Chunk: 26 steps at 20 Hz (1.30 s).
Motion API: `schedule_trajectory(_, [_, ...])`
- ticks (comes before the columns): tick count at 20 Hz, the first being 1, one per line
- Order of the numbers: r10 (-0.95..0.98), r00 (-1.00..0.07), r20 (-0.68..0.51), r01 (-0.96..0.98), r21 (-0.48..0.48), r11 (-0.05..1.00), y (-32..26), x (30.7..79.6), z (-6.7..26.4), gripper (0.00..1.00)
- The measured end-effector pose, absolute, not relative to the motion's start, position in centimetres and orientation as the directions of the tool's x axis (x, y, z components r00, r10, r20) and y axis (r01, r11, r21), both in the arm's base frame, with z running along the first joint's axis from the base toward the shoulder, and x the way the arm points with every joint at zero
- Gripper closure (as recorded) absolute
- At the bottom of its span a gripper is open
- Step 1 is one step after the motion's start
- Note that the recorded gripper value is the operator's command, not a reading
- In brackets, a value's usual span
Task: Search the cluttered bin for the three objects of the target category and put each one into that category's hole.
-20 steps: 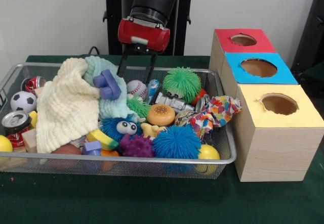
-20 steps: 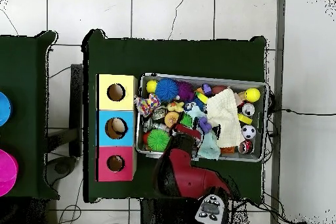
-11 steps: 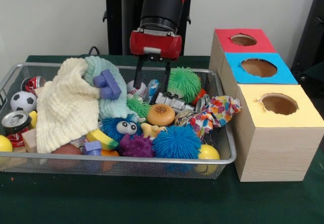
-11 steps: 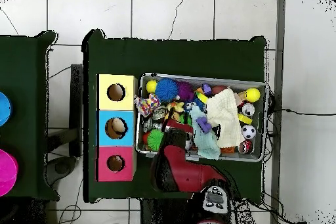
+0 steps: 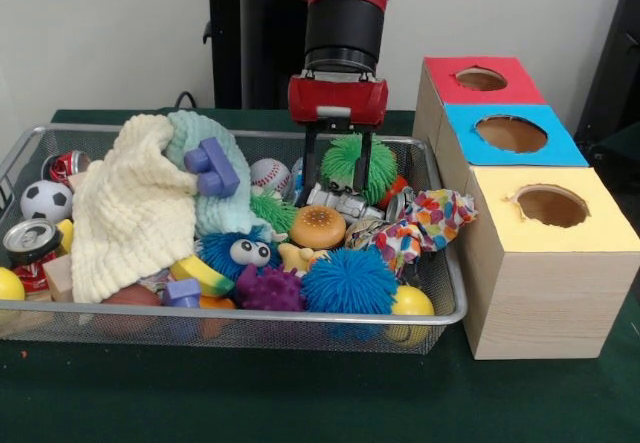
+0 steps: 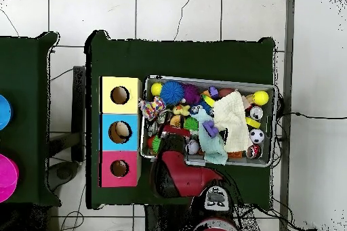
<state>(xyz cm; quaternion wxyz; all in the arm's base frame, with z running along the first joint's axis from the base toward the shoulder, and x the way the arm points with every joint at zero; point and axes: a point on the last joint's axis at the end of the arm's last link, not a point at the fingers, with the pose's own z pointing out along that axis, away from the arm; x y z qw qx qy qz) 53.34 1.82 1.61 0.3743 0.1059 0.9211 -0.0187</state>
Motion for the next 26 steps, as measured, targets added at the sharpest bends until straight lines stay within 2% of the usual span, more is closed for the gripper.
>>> schedule_trajectory(6, [0.159, -0.747, -0.645, 0.172, 0.044, 0.984, 1.3, 51.2, -1.6, 0.0])
schedule_trajectory(13, [0.157, -0.773, -0.614, 0.163, 0.047, 0.985, 1.7, 50.0, -3.5, 0.0])
schedule_trajectory(26, [0.149, -0.799, -0.582, 0.172, 0.017, 0.985, 1.1, 51.8, -3.3, 0.0])
